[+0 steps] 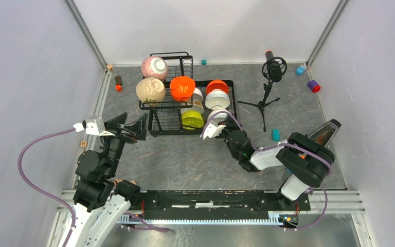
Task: Unload the bowls from the dish rack
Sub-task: Pick up the bowl from the dish rack.
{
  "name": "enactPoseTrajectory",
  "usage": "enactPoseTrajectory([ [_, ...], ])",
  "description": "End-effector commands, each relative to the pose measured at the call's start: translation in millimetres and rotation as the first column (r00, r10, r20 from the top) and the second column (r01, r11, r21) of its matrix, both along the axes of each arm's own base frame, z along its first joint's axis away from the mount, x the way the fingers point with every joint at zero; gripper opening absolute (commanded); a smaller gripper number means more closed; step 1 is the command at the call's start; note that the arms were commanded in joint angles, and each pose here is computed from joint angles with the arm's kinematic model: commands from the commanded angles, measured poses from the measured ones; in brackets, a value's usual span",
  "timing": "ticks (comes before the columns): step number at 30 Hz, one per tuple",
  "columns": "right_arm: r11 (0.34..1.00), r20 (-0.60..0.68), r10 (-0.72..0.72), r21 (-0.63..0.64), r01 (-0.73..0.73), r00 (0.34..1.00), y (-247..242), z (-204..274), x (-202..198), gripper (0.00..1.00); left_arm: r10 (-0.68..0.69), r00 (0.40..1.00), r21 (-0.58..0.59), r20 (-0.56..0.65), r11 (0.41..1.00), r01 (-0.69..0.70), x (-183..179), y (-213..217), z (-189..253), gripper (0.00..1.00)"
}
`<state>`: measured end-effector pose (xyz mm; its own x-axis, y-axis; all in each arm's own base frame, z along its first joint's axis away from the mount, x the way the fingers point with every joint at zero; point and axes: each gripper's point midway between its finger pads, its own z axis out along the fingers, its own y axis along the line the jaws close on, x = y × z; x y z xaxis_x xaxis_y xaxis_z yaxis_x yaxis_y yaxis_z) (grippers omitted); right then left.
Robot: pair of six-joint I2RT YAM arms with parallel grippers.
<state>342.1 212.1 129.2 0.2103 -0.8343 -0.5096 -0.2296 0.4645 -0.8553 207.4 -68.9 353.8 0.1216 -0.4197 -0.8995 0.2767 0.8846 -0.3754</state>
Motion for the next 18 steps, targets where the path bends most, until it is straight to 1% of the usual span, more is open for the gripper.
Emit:
enactPoseTrajectory([
  [1, 0.980, 0.160, -0.166, 0.141, 0.143, 0.973, -27.5, 53.1, 5.1, 0.00, 0.024, 0.999, 0.049, 0.035, 0.998, -0.025, 1.2, 3.8, 4.7, 1.00],
  [9, 0.968, 0.209, -0.196, 0.195, 0.156, 0.958, -33.5, 72.3, 1.4, 0.00, 0.027, 0.999, 0.049, 0.037, 0.998, -0.029, 1.0, 4.6, 5.5, 1.00],
  [18, 0.964, 0.233, -0.205, 0.219, 0.154, 0.951, -33.9, 81.4, -2.3, 0.00, 0.031, 0.999, 0.049, 0.035, 0.998, -0.033, 1.4, 5.2, 4.5, 1.00],
])
